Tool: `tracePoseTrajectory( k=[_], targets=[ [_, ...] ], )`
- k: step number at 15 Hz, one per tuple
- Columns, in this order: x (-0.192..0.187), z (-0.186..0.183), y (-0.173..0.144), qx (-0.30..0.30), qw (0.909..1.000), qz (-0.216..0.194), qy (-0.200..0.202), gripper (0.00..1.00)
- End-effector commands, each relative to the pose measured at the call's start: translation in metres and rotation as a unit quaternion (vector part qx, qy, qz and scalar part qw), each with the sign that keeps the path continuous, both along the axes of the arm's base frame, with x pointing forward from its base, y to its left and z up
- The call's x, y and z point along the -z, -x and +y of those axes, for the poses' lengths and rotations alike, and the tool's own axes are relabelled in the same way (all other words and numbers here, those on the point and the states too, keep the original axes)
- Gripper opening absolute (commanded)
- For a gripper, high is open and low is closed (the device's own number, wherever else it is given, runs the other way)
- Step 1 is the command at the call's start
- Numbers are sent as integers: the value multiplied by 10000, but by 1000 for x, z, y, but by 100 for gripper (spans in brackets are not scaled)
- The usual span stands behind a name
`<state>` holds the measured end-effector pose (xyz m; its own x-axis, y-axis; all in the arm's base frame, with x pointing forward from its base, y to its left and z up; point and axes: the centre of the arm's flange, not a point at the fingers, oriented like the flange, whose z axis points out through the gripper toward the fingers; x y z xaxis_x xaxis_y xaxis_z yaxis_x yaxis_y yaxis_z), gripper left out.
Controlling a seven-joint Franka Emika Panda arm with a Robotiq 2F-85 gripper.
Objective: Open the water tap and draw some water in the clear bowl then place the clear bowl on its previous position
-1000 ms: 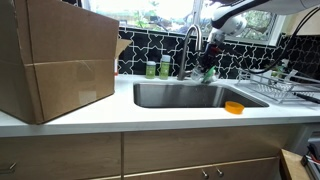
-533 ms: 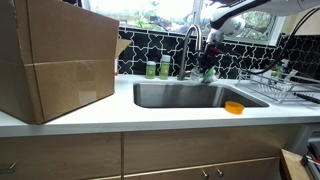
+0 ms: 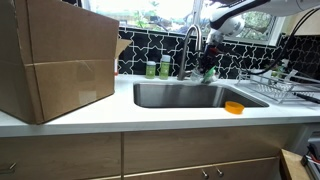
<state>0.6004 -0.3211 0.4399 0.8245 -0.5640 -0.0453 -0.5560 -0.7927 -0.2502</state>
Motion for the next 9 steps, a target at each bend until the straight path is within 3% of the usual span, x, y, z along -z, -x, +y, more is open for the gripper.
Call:
tracePoseTrajectory(
  k=[1,9],
  targets=[
    [0,-4,-4,100,9998,29,-187,3],
    [1,-3,-3,64,9998,39,-182,3]
  ],
)
